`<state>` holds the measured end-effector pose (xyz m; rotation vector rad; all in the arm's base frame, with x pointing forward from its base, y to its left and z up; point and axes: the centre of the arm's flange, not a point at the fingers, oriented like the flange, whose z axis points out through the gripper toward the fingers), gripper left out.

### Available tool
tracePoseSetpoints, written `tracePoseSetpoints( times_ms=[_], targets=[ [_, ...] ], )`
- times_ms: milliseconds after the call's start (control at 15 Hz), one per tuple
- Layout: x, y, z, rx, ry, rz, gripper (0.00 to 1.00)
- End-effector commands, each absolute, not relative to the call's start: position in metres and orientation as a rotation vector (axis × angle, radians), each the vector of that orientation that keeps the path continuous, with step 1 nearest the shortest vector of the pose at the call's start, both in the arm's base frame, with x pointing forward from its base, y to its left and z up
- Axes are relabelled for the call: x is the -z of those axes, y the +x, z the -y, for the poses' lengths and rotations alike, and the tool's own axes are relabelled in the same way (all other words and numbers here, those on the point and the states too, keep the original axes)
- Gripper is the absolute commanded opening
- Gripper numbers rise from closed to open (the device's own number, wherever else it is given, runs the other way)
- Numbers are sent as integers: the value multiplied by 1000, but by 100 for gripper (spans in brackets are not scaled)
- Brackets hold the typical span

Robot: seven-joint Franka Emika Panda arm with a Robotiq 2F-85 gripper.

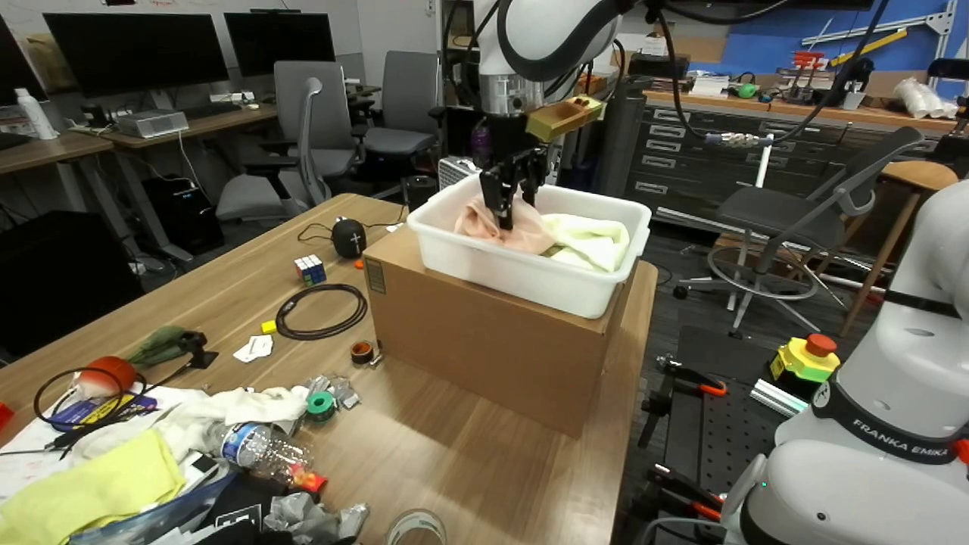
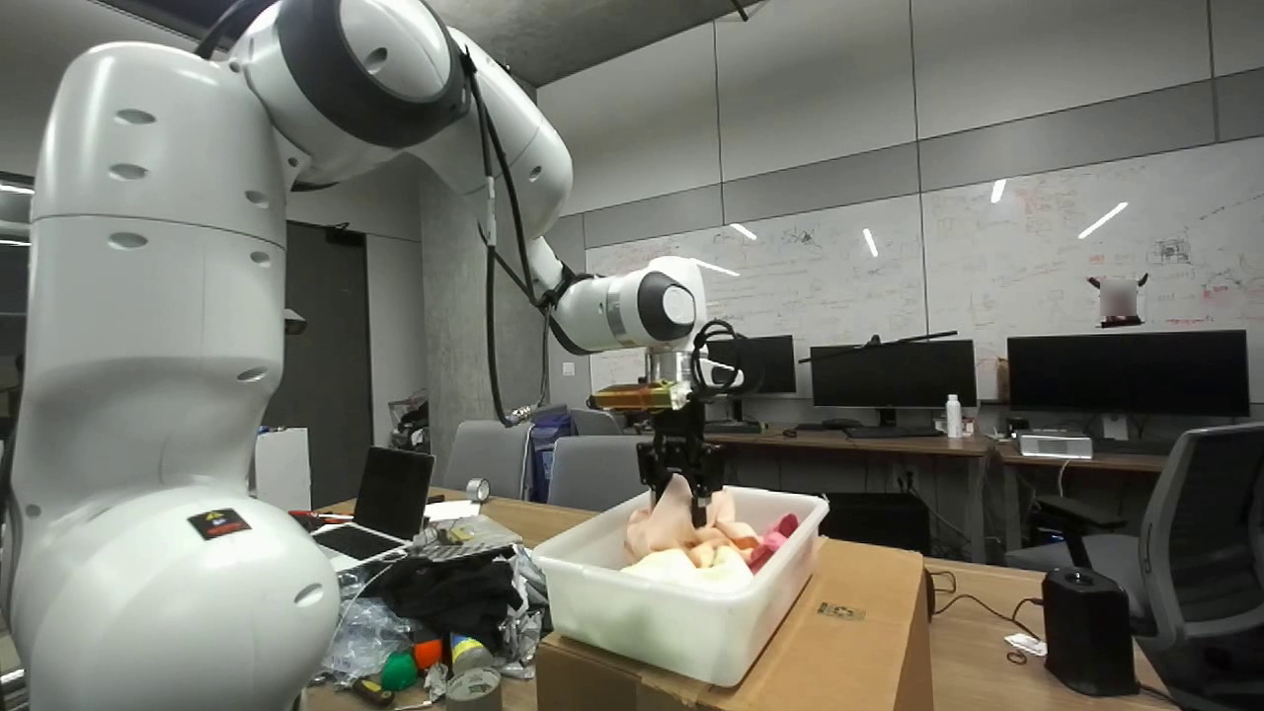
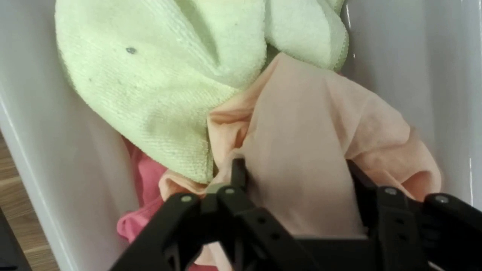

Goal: Pick up the clothes from the box and put them on the table

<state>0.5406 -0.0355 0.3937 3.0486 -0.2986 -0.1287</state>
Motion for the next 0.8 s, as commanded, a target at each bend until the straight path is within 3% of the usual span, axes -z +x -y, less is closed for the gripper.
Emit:
tracePoseSetpoints(
  times_ms=[0, 267, 467, 733],
  targets=[
    [-396, 548, 43, 95, 3054, 329, 35],
    [-397, 545, 46, 81, 3074, 342, 9],
    [-400, 543, 46, 110, 3124, 328, 5],
    [-408, 538, 42, 147, 3276, 227, 10]
  ],
)
